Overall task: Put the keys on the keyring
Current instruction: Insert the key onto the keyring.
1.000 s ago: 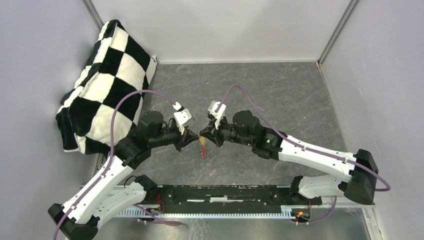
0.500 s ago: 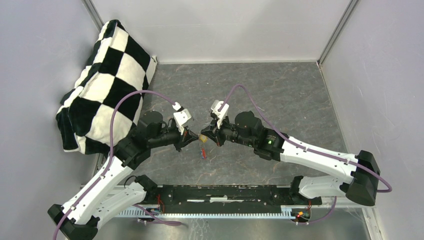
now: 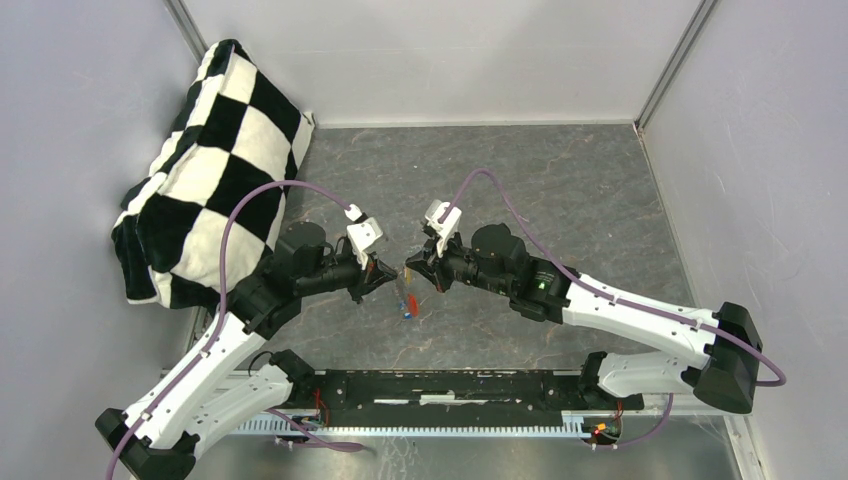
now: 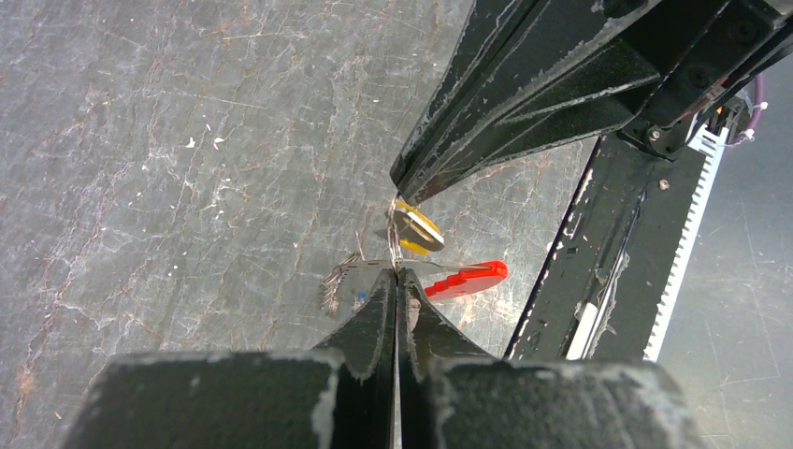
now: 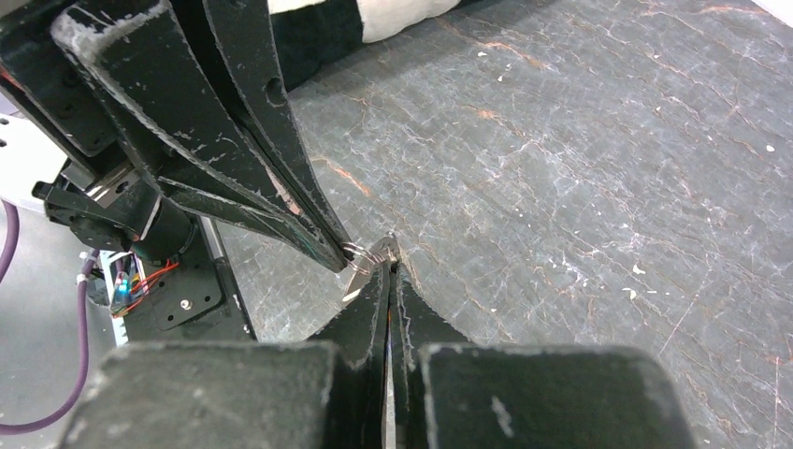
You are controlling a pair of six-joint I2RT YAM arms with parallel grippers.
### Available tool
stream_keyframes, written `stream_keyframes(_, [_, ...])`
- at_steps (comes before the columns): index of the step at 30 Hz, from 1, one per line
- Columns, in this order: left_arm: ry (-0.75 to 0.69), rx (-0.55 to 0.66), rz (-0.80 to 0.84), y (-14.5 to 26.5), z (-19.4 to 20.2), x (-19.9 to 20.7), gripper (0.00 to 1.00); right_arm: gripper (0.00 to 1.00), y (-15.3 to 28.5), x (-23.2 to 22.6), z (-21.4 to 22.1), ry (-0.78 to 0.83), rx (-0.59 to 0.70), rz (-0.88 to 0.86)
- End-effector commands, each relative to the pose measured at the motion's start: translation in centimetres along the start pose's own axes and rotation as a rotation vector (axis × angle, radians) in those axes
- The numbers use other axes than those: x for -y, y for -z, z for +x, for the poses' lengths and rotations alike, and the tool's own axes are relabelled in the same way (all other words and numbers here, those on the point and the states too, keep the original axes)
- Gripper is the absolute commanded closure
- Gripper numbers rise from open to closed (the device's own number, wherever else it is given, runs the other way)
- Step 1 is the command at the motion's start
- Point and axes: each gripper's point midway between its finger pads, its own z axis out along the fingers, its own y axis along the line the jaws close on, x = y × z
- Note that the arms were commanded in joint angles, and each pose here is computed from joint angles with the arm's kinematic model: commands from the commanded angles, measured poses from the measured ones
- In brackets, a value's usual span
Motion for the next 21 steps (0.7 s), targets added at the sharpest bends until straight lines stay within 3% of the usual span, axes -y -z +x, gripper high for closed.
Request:
stream_keyframes(1, [-0.019,0.09,0.012,0.5,-2.5,0.4,0.98,1.0,0.5,0.7,-0.7,0.004,0.03,0.043])
stream_keyframes(21, [-0.023,0.103,0.007,0.5,-3.0,0.3,0.98,1.0,0.7,0.7,0.4,0.006,0.002,0.039])
